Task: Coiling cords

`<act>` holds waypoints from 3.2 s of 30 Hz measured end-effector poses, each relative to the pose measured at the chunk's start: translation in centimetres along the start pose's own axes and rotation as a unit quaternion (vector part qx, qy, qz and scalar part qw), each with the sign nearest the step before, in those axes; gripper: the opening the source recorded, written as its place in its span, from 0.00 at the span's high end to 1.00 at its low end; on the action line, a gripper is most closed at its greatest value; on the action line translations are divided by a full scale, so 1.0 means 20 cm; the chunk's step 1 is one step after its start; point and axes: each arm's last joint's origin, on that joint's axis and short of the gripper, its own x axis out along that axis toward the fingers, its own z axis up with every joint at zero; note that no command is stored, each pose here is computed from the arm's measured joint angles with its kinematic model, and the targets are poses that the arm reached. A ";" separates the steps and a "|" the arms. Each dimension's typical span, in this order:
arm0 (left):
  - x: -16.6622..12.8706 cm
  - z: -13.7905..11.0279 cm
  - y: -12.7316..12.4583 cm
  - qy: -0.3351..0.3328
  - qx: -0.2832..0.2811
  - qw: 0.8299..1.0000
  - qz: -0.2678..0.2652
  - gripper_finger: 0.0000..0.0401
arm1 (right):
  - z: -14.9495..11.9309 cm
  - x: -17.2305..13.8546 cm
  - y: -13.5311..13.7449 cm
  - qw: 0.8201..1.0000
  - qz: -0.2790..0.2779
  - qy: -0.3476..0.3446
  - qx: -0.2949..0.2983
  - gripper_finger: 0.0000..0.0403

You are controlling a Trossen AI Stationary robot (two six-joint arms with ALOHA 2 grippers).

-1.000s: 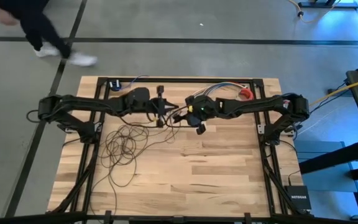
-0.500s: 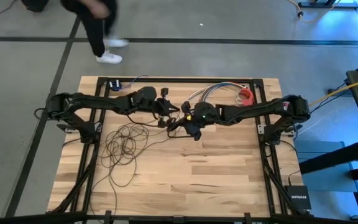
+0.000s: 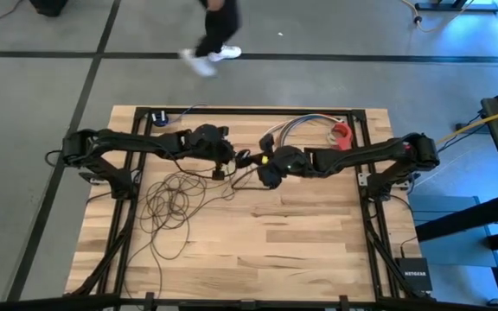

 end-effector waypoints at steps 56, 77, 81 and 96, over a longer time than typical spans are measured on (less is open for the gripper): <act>-0.09 0.02 -0.10 0.068 -0.086 0.993 0.048 0.72 | -0.25 0.00 -0.13 0.986 -0.003 0.109 0.123 0.98; 0.06 -0.19 -0.12 -0.041 -0.226 0.969 0.086 0.78 | -0.25 0.00 -0.12 0.985 0.000 0.115 0.128 0.98; 0.11 -0.21 -0.13 -0.043 -0.226 0.970 0.081 0.78 | -0.25 0.00 -0.12 0.985 0.000 0.115 0.128 0.98; 0.13 -0.24 -0.19 -0.007 -0.151 0.987 0.062 0.98 | -0.25 0.00 -0.12 0.985 0.005 0.115 0.127 0.98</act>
